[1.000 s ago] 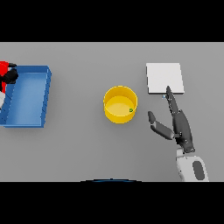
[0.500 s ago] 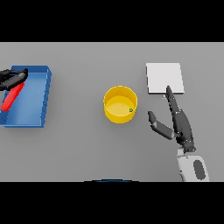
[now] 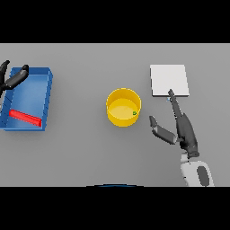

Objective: Pick up the red beaker and tilt it to pour out 1 green nut into yellow bowl. Pick up the yellow bowl and place it on the metallic measuring scale.

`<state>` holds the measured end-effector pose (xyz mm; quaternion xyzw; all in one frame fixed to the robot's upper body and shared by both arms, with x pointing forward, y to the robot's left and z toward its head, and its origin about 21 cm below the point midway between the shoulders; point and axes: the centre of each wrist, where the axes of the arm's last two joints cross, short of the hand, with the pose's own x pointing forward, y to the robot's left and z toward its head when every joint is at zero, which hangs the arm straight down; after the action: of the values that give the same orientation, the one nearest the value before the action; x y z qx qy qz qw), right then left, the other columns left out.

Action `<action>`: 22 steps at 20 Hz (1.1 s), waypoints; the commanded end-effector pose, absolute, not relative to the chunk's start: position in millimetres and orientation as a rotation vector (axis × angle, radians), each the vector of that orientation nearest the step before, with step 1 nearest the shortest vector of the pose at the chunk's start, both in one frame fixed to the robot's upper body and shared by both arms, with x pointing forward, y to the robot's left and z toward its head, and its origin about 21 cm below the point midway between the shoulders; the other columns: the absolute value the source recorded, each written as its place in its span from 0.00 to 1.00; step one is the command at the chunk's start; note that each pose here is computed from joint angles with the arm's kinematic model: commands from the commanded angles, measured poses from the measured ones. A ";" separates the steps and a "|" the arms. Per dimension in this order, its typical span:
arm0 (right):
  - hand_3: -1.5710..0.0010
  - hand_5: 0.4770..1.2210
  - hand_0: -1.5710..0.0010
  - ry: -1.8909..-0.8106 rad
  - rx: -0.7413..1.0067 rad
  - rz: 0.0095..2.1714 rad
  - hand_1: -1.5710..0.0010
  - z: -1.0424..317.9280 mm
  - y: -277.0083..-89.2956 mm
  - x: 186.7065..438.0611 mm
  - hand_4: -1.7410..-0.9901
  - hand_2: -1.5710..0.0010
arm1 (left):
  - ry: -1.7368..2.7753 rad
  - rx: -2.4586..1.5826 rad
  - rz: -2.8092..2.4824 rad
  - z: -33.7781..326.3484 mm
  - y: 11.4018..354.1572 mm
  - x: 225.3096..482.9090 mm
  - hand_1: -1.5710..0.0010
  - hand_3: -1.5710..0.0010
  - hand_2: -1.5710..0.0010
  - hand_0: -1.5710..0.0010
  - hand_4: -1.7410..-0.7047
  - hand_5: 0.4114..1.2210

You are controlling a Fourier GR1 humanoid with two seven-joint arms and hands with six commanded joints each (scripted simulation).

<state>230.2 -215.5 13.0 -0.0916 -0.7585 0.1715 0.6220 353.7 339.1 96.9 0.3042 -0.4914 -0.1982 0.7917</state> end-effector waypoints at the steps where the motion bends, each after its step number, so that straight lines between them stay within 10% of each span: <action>1: 1.00 0.29 1.00 -1.752 -0.196 0.427 1.00 15.4 -210.7 231.9 0.79 1.00 | -1.081 0.652 -0.426 96.5 339.0 353.3 0.98 0.98 0.98 0.97 0.99 0.32; 13: 1.00 0.30 1.00 -1.630 -0.376 1.611 1.00 65.5 -188.0 291.2 0.68 1.00 | -1.110 0.618 -0.417 96.3 331.1 352.6 1.00 1.00 1.00 1.00 0.99 0.32; 22: 1.00 0.30 1.00 -1.393 -0.362 2.048 1.00 64.4 -149.7 324.7 0.69 1.00 | -1.116 0.588 -0.407 96.6 336.7 348.0 1.00 1.00 1.00 1.00 0.98 0.34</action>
<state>324.7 -149.6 64.4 -0.1382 -0.5283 0.7765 0.3143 348.1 336.6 96.7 0.2729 -0.5183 -0.1888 0.7882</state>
